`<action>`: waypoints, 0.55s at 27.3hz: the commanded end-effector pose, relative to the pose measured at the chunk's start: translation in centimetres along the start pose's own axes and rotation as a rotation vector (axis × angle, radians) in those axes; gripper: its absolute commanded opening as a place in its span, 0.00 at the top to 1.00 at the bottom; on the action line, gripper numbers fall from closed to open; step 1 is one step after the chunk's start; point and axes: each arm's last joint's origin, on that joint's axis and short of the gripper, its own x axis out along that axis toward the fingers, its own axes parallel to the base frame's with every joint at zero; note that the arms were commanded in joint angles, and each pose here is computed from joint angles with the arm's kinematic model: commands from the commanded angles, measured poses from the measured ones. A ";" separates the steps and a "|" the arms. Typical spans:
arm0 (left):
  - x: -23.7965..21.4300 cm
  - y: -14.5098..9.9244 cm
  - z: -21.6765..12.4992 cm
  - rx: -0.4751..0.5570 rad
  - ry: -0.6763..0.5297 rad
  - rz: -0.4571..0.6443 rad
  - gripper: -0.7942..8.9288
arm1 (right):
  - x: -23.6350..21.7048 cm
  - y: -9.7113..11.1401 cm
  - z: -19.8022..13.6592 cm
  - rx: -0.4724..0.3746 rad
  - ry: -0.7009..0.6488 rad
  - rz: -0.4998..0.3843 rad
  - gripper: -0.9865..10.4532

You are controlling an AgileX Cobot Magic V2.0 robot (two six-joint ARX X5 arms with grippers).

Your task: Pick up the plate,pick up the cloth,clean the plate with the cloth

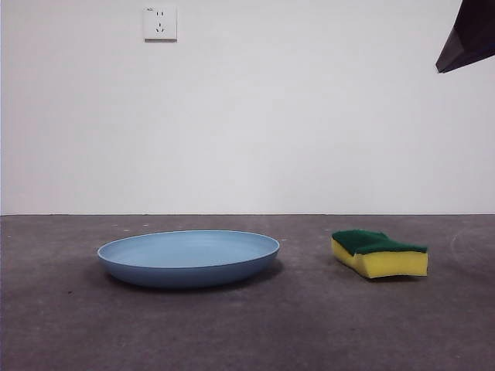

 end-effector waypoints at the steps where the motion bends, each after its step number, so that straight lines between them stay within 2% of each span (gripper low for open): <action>1: 0.1 0.1 -0.4 -0.006 0.008 0.005 0.92 | 0.1 0.0 -0.2 0.005 0.000 -0.002 0.91; 4: 0.1 0.1 -0.4 -0.006 0.008 0.005 0.92 | 0.0 0.0 -0.2 0.003 -0.004 -0.002 0.91; 7: 0.1 0.1 -0.4 -0.006 0.008 0.005 0.92 | -1.6 -1.3 0.2 -0.047 -0.074 -0.106 0.91; 11: 0.1 0.1 -0.4 -0.006 0.008 0.005 0.92 | -4.1 -3.7 -0.7 0.022 -0.170 -0.195 0.91; 13: 0.1 0.1 -0.4 -0.006 0.008 0.005 0.92 | -4.7 -4.5 -2.5 0.050 -0.189 -0.271 0.91; 15: 0.1 0.1 -0.4 -0.006 0.008 0.005 0.92 | -4.7 -4.8 -4.2 0.065 -0.188 -0.307 0.91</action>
